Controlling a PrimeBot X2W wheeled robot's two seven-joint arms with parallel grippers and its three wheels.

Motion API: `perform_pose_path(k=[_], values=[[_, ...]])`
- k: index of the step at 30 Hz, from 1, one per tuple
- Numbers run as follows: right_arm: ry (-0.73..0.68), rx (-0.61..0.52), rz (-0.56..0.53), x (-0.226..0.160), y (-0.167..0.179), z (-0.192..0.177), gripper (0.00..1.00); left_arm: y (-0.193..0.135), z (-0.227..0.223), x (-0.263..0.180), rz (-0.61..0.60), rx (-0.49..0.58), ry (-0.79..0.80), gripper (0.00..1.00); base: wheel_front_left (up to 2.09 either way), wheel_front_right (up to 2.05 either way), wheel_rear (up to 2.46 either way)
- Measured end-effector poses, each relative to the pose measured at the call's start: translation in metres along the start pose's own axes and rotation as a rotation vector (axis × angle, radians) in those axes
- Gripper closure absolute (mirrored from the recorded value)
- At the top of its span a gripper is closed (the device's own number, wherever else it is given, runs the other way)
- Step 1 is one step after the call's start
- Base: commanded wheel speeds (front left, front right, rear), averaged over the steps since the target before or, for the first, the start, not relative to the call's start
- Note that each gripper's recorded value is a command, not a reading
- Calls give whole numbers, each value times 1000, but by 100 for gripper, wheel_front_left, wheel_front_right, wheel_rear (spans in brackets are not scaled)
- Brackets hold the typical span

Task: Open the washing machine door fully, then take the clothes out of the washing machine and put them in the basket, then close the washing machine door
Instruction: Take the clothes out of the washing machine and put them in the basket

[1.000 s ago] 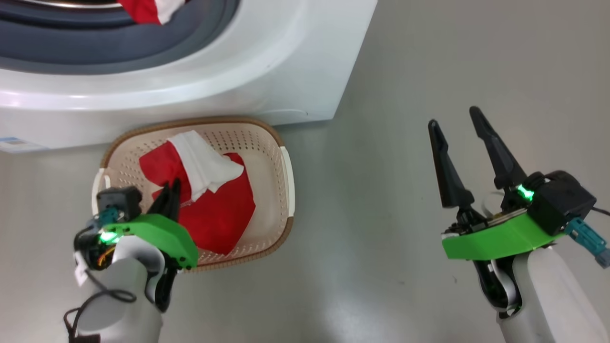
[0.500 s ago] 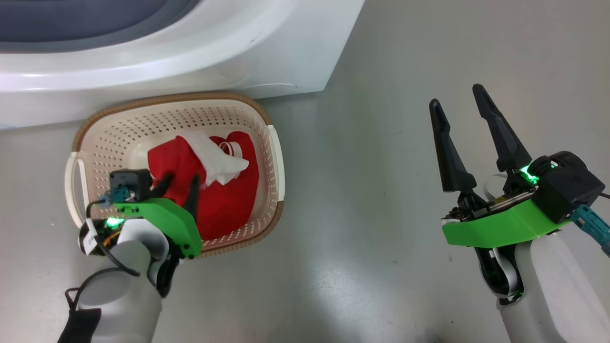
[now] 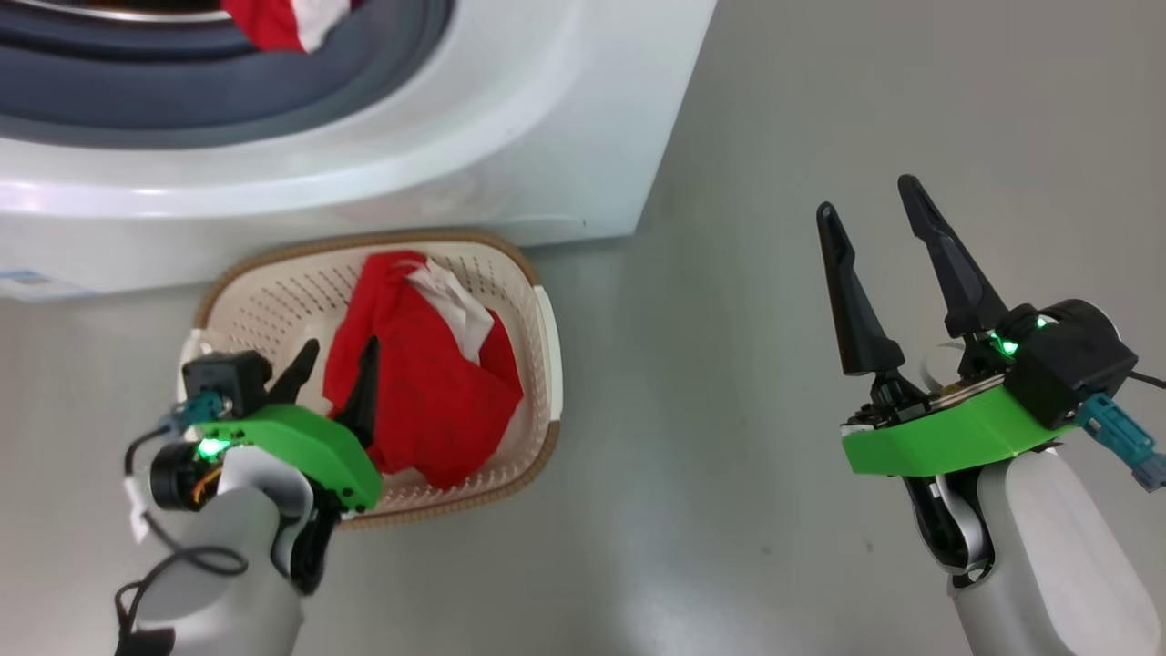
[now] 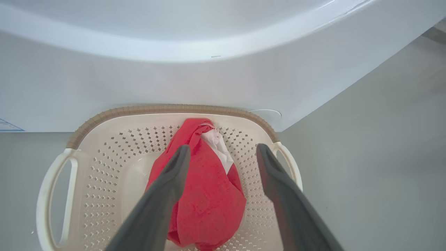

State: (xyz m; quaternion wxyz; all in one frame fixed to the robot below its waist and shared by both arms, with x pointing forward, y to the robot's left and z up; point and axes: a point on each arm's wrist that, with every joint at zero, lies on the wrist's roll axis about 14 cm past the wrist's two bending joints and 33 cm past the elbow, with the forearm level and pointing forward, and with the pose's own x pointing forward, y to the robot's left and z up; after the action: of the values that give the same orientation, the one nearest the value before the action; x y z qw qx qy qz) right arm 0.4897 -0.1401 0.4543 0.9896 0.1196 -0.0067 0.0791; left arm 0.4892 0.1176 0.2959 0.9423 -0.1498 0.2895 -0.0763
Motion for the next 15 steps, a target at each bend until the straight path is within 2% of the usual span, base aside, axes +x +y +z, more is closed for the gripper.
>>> perform_pose_path(k=[8,15], values=[[-29,-12,22,-9,12,20,0,9,50,-39,17,-23,-196,0,0,0,0],[-51,-14,37,-25,22,37,0,12,77,-83,40,5,-337,0,0,0,0]])
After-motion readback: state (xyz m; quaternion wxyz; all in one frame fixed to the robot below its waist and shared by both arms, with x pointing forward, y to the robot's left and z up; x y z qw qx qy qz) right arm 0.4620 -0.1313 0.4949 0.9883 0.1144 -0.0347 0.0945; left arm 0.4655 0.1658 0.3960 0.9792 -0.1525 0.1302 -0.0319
